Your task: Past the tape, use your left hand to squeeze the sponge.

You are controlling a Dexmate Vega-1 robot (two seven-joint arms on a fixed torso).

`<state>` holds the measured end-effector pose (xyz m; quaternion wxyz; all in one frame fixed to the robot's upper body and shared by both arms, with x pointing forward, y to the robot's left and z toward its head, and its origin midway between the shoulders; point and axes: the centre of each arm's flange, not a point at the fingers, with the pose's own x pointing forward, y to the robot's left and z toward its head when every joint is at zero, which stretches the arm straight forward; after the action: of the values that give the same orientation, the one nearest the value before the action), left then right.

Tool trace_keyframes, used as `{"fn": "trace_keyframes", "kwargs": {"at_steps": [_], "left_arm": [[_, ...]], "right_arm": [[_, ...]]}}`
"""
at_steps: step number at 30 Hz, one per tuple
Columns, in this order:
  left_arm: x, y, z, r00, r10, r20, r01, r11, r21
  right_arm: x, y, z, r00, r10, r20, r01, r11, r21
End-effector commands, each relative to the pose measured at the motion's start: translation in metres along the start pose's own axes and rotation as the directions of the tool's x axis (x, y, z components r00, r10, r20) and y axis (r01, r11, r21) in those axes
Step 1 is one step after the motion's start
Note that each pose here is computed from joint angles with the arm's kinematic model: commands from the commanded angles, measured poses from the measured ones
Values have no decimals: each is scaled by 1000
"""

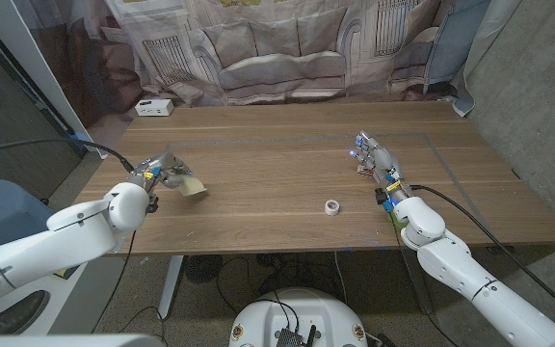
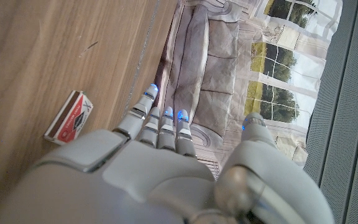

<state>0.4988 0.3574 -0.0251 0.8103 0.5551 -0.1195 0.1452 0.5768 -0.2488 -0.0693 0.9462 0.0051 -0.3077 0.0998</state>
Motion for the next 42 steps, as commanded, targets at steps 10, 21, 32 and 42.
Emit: {"fn": "trace_keyframes", "kwargs": {"at_steps": [10,21,32,42], "left_arm": [[-12,-12,-18,999,15,-38,-16,1000,-24],[-18,-19,-26,998,45,-49,-46,998,-34],[-20,-39,-37,997,54,-54,-59,994,-91],[-17,-52,-39,994,78,-79,-85,992,-96]], "right_arm": [[-2,5,0,1000,7,-7,-7,1000,0],[1,8,-1,1000,12,-8,-12,1000,3],[-1,7,-3,1000,5,-25,-5,1000,-3],[4,7,-4,999,18,-28,-18,1000,-6]]}}
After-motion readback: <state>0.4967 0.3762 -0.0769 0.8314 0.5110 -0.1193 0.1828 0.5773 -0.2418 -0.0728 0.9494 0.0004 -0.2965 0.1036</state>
